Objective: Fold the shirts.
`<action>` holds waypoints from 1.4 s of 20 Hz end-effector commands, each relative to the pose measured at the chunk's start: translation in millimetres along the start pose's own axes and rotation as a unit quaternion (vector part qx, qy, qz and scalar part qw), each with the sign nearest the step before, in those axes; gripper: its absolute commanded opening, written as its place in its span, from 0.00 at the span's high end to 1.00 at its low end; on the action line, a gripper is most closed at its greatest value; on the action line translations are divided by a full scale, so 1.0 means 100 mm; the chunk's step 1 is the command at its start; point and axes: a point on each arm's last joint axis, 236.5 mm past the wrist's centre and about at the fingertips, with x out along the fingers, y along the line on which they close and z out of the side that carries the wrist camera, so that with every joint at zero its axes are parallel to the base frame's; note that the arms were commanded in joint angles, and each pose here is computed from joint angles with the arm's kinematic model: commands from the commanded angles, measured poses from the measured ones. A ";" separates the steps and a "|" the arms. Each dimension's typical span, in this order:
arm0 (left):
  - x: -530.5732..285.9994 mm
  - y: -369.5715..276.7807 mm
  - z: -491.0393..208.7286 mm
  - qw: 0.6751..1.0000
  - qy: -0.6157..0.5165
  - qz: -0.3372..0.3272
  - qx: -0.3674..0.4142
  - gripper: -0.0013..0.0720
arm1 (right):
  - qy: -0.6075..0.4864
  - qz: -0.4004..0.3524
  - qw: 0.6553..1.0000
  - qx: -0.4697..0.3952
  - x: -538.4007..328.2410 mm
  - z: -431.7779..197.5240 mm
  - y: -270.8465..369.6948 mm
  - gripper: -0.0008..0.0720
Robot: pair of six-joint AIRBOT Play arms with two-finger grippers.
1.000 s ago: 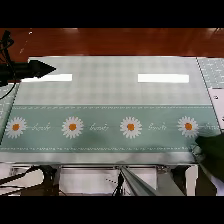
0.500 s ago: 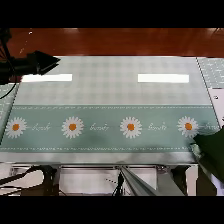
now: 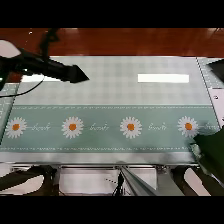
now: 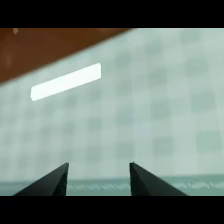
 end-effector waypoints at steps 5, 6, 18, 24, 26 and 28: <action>-0.13 0.51 0.05 0.947 0.032 0.317 0.045 0.00 | 0.139 -0.225 0.949 -0.170 0.59 -0.57 -0.45 0.34; -0.11 0.53 0.03 0.947 0.036 0.318 0.035 0.00 | 0.140 -0.220 0.951 -0.167 0.60 -0.58 -0.43 0.34; 0.09 0.55 -0.05 0.950 0.059 0.305 0.027 0.00 | 0.139 -0.209 0.954 -0.161 0.63 -0.60 -0.38 0.17; 0.09 0.55 -0.05 0.950 0.059 0.305 0.027 0.00 | 0.139 -0.209 0.954 -0.161 0.63 -0.60 -0.38 0.17; 0.09 0.55 -0.05 0.950 0.059 0.305 0.027 0.00 | 0.139 -0.209 0.954 -0.161 0.63 -0.60 -0.38 0.17; 0.09 0.55 -0.05 0.950 0.059 0.305 0.027 0.00 | 0.139 -0.209 0.954 -0.161 0.63 -0.60 -0.38 0.17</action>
